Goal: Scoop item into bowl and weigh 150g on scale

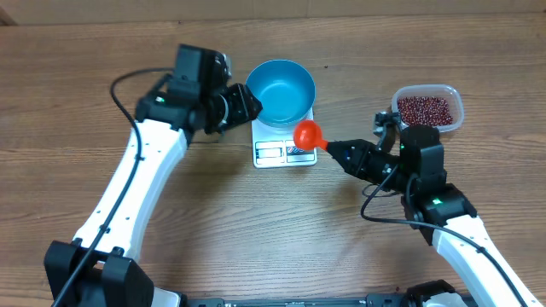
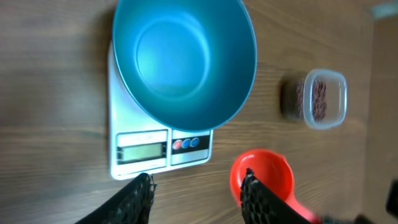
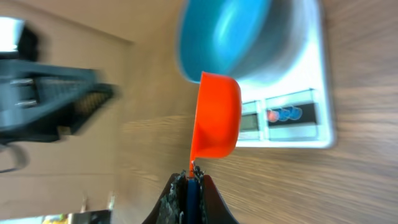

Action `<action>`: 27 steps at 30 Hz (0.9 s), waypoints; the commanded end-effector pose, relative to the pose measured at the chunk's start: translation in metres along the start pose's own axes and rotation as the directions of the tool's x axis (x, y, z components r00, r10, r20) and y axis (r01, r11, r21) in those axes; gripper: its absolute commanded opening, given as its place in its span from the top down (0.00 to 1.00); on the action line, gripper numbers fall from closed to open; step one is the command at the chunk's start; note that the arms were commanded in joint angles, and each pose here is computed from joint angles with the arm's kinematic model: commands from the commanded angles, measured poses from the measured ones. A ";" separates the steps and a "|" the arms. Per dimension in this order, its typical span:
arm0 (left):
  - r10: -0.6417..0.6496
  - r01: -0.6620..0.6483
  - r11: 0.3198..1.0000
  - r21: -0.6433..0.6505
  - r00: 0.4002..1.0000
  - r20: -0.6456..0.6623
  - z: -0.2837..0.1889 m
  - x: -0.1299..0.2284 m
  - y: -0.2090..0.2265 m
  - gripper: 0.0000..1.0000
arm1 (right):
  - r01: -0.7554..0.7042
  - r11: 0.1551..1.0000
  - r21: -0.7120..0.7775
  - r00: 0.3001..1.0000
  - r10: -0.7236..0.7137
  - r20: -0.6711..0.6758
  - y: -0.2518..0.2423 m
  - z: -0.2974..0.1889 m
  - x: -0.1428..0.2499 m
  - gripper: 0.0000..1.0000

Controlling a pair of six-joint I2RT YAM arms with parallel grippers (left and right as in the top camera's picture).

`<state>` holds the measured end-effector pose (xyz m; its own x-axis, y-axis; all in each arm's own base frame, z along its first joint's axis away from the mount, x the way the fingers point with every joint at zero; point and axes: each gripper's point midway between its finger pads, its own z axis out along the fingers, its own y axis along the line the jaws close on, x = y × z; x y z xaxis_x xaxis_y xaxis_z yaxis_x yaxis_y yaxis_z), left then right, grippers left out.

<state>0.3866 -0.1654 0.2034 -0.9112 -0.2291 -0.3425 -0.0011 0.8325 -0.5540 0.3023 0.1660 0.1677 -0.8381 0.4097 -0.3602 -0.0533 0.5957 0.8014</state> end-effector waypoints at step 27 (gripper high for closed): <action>0.472 -0.513 0.851 -0.111 0.841 -0.264 0.058 0.112 0.012 0.95 | 0.107 0.947 0.301 0.991 -0.125 0.041 0.005 -0.086 -0.070 0.96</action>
<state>0.3083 -0.2160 0.1329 -0.8876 0.3118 -0.3391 0.4052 0.8787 -0.2525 0.3097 0.0840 0.2363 -0.8090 0.3659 -0.4601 0.0286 0.8063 0.5908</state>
